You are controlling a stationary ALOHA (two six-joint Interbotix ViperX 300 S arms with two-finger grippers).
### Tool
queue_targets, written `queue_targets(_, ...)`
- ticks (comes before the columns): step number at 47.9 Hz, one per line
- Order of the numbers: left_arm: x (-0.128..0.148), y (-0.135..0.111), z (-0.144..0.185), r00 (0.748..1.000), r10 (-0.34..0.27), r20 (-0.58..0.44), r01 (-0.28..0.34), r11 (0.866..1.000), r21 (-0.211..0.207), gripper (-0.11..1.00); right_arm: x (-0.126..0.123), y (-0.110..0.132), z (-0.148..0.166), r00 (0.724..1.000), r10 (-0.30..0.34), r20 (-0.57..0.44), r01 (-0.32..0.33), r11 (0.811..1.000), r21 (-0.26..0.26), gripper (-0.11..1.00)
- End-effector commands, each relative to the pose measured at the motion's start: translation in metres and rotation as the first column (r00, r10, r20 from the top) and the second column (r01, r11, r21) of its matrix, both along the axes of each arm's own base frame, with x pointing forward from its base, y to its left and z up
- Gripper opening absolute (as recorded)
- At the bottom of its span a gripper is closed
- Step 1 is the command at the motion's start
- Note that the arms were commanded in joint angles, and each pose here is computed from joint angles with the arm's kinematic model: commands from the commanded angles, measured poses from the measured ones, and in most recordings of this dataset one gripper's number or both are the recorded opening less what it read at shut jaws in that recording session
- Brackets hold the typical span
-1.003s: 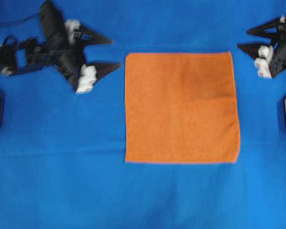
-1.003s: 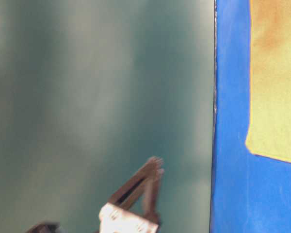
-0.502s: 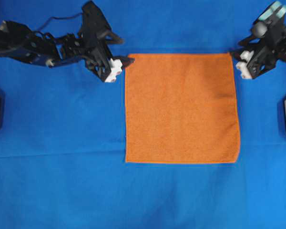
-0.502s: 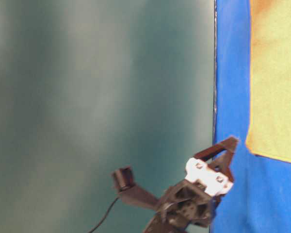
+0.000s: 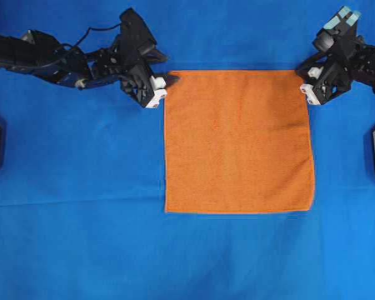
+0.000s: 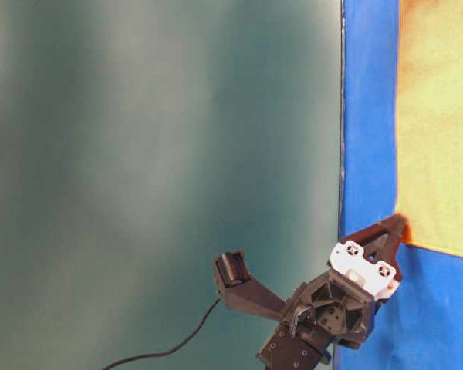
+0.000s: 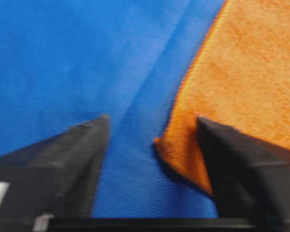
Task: Fold the orange towel.
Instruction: 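Grasp the orange towel's top corners with both grippers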
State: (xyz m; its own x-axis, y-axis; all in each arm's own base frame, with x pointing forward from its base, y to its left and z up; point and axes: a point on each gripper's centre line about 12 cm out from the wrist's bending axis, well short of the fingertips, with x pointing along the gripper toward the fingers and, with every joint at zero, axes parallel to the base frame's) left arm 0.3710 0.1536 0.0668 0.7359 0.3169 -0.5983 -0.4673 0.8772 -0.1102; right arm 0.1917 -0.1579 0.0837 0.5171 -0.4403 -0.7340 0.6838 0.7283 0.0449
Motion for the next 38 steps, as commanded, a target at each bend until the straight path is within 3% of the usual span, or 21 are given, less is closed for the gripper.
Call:
queue_targets(1,0.003,-0.004,0.004,1.0,-0.019,0.001,0.019,1.0,0.006,0.44,0.002,-0.002,0.003,1.0,-0.002,0.01,0.002,1.0,-0.009,0.16)
queue_targets(4,0.003,-0.007,0.003,0.999,-0.033,-0.013,0.033,0.999,0.008,0.26,0.002,-0.001,0.003,1.0,0.0,0.011,0.0,1.0,-0.008,0.02)
queue_targets(10,0.004,-0.009,0.002,0.997,-0.059,-0.045,0.06,0.998,0.022,0.01,0.001,0.0,0.004,1.0,0.0,0.016,0.0,1.0,-0.012,0.01)
queue_targets(38,0.007,-0.006,0.056,0.995,-0.1,0.006,0.099,0.988,0.116,0.01,-0.002,0.003,0.04,0.994,-0.016,0.105,0.022,0.998,-0.055,0.01)
